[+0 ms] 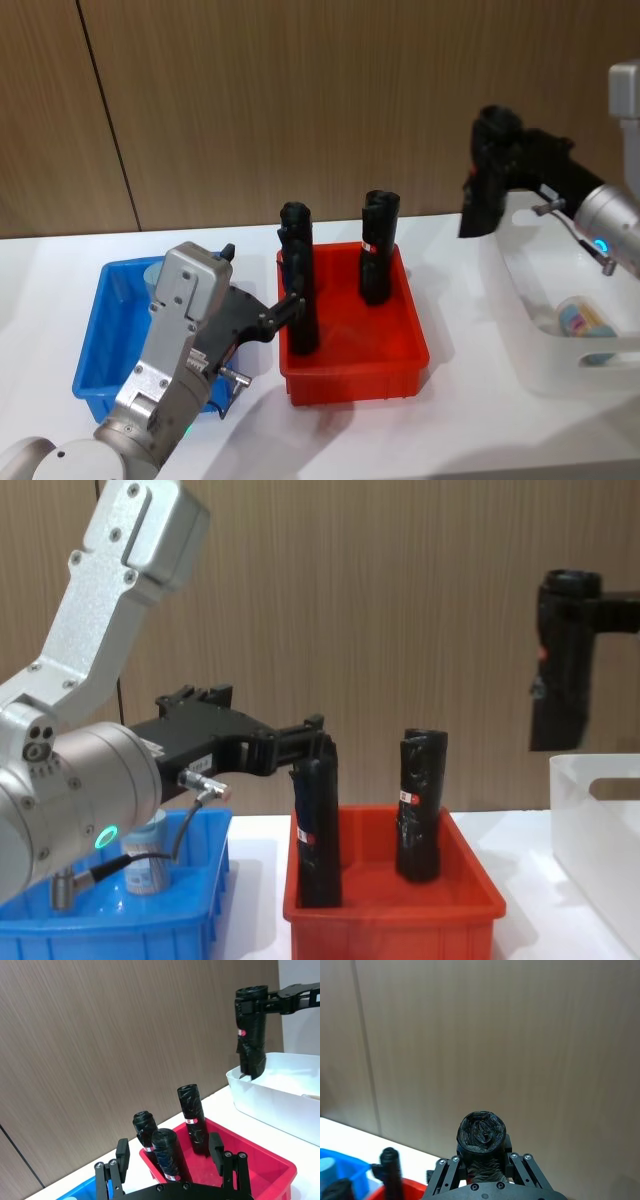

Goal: Pick the cotton swabs from the blue box and place them into the white box.

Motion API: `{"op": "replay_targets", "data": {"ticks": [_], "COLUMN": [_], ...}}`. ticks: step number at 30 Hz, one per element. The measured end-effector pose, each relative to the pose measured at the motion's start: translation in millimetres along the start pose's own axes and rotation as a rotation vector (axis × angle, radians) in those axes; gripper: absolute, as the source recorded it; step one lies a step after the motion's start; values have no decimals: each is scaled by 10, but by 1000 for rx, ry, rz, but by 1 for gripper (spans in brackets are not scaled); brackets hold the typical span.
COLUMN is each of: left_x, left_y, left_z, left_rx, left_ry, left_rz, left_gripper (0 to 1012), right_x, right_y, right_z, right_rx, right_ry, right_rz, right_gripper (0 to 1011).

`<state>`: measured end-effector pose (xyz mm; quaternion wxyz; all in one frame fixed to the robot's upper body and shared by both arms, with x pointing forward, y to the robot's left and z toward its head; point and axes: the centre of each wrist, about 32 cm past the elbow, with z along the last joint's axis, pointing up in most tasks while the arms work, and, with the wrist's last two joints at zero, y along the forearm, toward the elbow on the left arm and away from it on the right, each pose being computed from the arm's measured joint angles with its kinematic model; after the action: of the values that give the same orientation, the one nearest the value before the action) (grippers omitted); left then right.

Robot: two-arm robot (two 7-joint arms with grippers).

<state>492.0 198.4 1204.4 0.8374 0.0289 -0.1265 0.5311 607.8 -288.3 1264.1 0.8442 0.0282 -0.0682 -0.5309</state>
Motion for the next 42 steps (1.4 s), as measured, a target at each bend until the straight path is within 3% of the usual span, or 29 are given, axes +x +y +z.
{"op": "replay_targets", "data": {"ticks": [11, 18, 20, 32, 42], "left_x": [0, 0, 0, 0, 0], "left_y": [0, 0, 0, 0, 0], "left_z": [0, 0, 0, 0, 0], "left_rx": [0, 0, 0, 0, 0], "left_ry": [0, 0, 0, 0, 0], "left_rz": [0, 0, 0, 0, 0], "left_gripper": [1000, 1000, 1000, 1000, 1000], "right_x": [205, 325, 370, 469, 498], "right_y": [-134, -185, -205, -266, -296], "right_z": [64, 26, 10, -20, -34], "right_rx": [-56, -93, -105, -124, -130], "right_ry": [-29, -28, -27, -27, -25], "right_rz": [-170, -240, -263, -310, -324], "right_gripper": [378, 548, 649, 982, 1002]}}
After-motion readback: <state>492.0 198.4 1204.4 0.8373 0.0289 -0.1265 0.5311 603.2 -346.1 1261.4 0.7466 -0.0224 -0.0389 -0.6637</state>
